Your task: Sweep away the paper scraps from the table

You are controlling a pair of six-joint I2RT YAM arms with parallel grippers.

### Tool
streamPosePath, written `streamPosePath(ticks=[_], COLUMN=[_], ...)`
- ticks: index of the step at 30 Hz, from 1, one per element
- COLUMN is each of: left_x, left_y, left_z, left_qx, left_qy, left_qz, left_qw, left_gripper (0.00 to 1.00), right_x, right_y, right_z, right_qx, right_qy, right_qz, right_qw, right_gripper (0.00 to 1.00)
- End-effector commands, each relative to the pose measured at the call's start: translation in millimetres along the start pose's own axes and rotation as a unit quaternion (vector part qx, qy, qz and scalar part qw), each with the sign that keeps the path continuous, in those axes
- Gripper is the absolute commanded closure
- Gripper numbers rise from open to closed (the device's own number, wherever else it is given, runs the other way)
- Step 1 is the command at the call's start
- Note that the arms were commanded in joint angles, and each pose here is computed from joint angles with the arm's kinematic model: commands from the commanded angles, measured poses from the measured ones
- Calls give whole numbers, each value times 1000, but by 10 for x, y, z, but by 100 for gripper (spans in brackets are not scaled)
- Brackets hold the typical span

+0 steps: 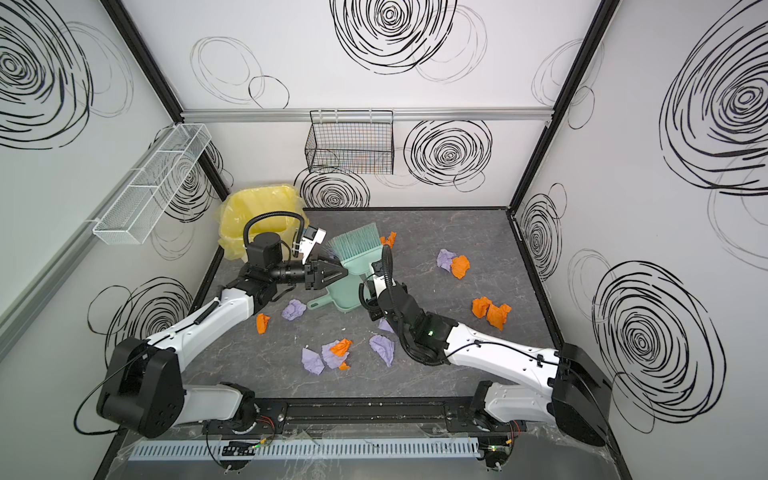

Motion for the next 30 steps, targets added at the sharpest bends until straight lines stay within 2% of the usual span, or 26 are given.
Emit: streamPosePath(ticks=[1, 9, 14, 19, 23, 27, 30], left_x=[-36, -63, -91, -102, -116, -122, -123], left_y=[192, 238, 196, 164, 147, 140, 146], left_z=[11, 29, 68, 83, 82, 84, 73], left_qx=[-32, -47, -40, -39, -38, -38, -41], left_qy=[10, 27, 26, 29, 27, 26, 25], left_qz=[-18, -16, -8, -6, -2, 0, 1], left_qw=[999, 998, 999, 999, 999, 999, 999], left_gripper=[40, 46, 55, 57, 65, 80, 85], right_x=[6, -62, -79, -76, -80, -102, -110], right_y=[165, 106, 77, 72, 60, 31, 6], right_z=[98, 154, 195, 227, 241, 264, 277], right_qx=[-24, -31, -28, -27, -24, -19, -17], right_qy=[9, 10, 8, 8, 6, 5, 8], right_qz=[-33, -31, -32, -36, -37, -31, -28], right_qw=[999, 999, 999, 999, 999, 999, 999], right_gripper=[85, 85, 85, 85, 85, 85, 85])
Point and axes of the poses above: each gripper's point midway between its finger pads, its own x axis back along the fingers, its own z axis along the line the jaws close on, y = z × x, the point moved 5 cm from there along x, back along the fingers, and after that the axes turned 14 degrees about -x, right-handed, at the moved point
